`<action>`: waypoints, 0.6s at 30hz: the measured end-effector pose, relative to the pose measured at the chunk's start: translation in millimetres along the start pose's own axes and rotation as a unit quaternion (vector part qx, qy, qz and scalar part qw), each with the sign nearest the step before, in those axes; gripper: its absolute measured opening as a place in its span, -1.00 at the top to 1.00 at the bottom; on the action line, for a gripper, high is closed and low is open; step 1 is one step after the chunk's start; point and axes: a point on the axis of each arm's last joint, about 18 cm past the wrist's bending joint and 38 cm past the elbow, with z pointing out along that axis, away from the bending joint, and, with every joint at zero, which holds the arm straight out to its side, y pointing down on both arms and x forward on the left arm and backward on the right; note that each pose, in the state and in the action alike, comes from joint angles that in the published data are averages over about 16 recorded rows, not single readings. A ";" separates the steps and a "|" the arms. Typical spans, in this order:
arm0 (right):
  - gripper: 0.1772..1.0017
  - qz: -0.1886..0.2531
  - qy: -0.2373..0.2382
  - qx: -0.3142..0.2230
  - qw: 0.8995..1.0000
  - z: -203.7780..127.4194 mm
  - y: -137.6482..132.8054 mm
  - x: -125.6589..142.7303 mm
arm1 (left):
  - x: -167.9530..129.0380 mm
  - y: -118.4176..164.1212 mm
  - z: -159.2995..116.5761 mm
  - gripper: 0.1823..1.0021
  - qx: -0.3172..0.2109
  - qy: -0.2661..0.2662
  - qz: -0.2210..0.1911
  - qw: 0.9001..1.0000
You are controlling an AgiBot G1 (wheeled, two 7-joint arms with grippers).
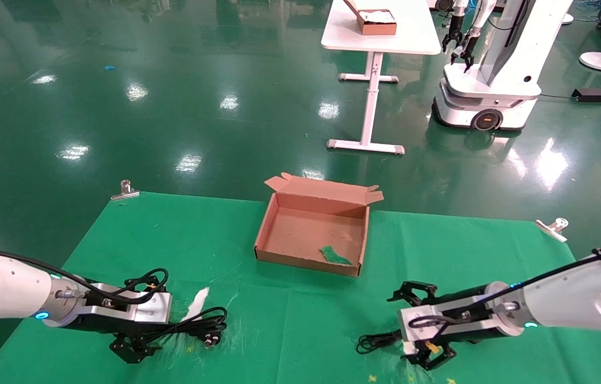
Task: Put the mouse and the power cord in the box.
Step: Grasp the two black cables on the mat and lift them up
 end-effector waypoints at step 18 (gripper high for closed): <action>-0.80 0.000 0.004 0.000 1.000 2.2 0.4 -0.4 | -2.2 0.7 -4.5 -0.85 0.008 -0.006 -0.005 1.000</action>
